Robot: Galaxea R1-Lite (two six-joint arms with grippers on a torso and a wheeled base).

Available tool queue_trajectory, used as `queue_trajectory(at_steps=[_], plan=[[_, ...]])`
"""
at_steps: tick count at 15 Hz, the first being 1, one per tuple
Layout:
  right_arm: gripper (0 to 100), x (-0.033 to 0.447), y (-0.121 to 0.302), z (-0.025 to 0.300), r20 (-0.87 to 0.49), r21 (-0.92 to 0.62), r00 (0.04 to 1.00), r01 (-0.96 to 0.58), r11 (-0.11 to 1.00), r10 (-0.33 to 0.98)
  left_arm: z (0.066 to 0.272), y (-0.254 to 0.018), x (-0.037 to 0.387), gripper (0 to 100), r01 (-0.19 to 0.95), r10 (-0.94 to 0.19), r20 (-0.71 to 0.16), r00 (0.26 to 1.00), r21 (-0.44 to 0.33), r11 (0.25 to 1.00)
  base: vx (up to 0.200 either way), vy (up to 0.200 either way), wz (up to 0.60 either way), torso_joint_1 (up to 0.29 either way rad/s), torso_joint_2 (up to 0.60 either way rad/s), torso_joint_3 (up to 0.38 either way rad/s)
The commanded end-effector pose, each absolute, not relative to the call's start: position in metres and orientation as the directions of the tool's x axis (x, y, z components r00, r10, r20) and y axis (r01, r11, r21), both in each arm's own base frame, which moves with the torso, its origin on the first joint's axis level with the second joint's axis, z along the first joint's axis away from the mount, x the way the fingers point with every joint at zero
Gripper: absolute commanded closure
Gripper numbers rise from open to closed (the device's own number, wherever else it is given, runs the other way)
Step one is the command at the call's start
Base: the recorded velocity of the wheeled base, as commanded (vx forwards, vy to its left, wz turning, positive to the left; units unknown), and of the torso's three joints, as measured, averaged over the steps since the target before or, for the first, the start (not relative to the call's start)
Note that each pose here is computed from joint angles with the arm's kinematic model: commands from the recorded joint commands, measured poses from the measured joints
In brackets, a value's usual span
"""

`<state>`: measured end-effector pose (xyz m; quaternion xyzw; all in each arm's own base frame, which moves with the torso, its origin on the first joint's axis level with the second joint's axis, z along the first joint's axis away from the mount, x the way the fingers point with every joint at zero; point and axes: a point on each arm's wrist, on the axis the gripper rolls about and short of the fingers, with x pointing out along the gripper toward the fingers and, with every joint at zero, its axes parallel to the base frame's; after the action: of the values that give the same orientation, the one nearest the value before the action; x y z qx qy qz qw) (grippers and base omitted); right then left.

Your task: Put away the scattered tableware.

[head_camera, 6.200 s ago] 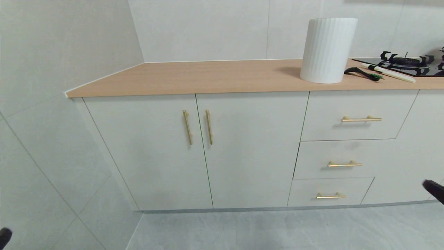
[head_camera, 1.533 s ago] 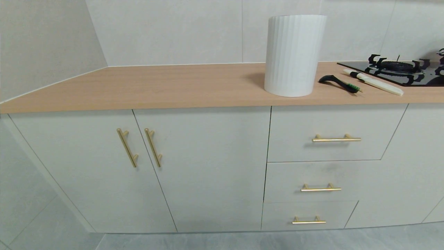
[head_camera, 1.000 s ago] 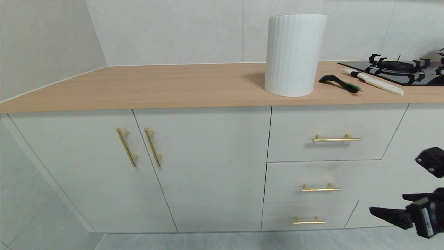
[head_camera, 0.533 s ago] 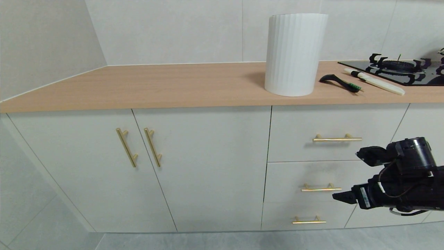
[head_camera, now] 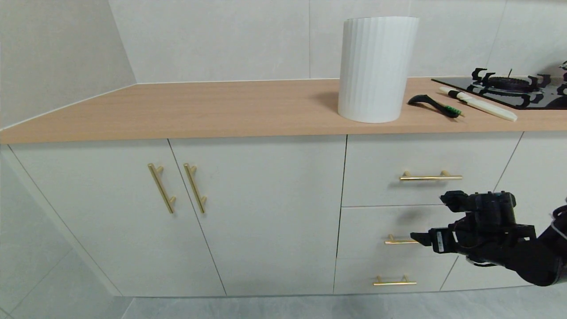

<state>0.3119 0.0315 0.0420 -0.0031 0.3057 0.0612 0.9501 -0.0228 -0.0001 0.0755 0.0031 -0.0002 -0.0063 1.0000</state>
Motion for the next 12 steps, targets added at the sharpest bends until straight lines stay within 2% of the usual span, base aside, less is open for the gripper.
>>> queue_trajectory(at_steps=[1,6,12], plan=[[0,0.321,0.031,-0.001,-0.618,0.006,0.783,-0.084,0.996,0.069,0.075,0.000,-0.023,0,0.012,-0.012,0.000,1.000,0.006,1.000,0.000,0.000,0.00,0.000,0.00,0.000],[0,0.339,0.031,-0.025,-0.562,-0.037,0.827,-0.022,0.999,-0.003,0.075,0.000,-0.023,0,0.012,-0.012,0.000,1.000,0.006,1.000,0.000,0.000,0.00,0.000,0.00,0.000],[0,0.357,0.034,-0.035,-0.512,-0.030,0.858,0.032,0.999,-0.042,0.075,0.000,-0.023,0,0.012,-0.012,0.000,1.000,0.006,1.000,0.000,0.000,0.00,0.000,0.00,0.000]])
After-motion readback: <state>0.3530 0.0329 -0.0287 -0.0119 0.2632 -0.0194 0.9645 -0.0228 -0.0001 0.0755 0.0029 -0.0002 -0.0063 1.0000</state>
